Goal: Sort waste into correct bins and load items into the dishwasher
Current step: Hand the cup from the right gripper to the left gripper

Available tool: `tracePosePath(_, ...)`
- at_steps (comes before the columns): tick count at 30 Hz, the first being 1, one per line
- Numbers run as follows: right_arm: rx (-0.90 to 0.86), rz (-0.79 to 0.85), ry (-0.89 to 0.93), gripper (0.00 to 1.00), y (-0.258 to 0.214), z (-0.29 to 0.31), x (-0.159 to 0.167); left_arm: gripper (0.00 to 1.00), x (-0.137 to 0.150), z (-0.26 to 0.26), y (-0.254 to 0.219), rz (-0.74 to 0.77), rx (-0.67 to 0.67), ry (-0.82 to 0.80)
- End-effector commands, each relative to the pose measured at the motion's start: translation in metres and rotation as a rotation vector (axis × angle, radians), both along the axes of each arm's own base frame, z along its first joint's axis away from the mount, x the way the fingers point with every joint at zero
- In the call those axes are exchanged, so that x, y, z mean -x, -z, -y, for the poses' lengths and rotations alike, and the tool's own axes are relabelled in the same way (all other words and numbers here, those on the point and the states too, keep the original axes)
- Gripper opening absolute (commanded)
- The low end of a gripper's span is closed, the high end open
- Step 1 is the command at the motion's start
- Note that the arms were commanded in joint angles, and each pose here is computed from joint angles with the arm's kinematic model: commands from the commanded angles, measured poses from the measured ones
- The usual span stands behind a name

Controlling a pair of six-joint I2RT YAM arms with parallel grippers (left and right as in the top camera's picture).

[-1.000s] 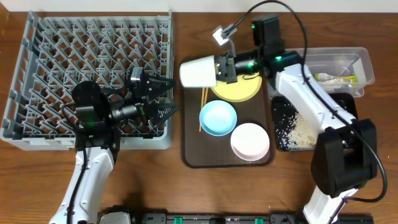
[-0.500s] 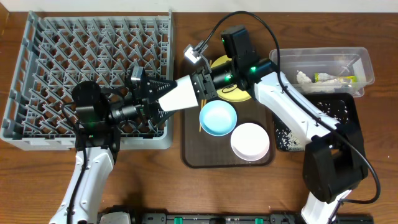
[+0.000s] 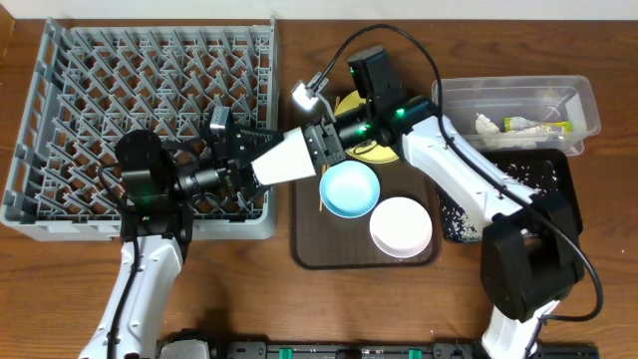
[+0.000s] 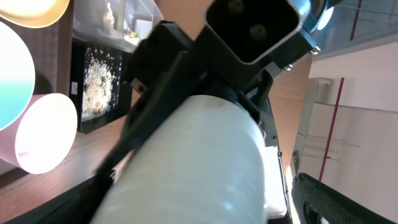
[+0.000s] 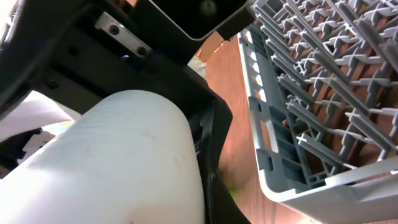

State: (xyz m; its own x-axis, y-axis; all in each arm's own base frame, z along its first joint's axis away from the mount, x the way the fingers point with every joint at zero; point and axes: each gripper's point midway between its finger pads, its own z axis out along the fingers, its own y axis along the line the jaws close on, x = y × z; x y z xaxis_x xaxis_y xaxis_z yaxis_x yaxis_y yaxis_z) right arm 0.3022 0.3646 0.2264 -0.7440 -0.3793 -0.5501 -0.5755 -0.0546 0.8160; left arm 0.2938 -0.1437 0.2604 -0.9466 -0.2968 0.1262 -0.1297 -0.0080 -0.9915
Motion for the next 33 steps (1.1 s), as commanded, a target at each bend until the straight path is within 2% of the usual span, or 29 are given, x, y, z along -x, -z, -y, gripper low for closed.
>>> tracePosePath(1, -0.005, 0.007, -0.028, 0.01, 0.0064, -0.0073, 0.0057, 0.91, 0.0007, -0.0007, -0.0050, 0.048, -0.008, 0.010)
tracePosePath(11, 0.001, 0.026, -0.016, 0.01, 0.0078, -0.0088, 0.0026, 0.73, 0.0020, -0.0003, -0.0051, 0.082, -0.018, 0.019)
tracePosePath(14, -0.001, 0.030, -0.015, 0.01, 0.0073, -0.0091, 0.0020, 0.73, 0.0025, -0.0002, -0.0052, 0.082, -0.017, 0.022)
tracePosePath(19, -0.005, 0.035, -0.004, 0.01, 0.0051, -0.0108, -0.0014, 0.81, 0.0052, 0.0006, -0.0056, 0.087, -0.016, 0.038)
tracePosePath(29, -0.011, 0.040, -0.004, 0.01, 0.0032, -0.0123, -0.0021, 0.80, 0.0064, 0.0009, -0.0056, 0.097, -0.017, 0.045)
tracePosePath(33, -0.011, 0.040, -0.004, 0.01, 0.0032, -0.0123, -0.0021, 0.60, 0.0064, 0.0009, -0.0056, 0.100, -0.018, 0.046)
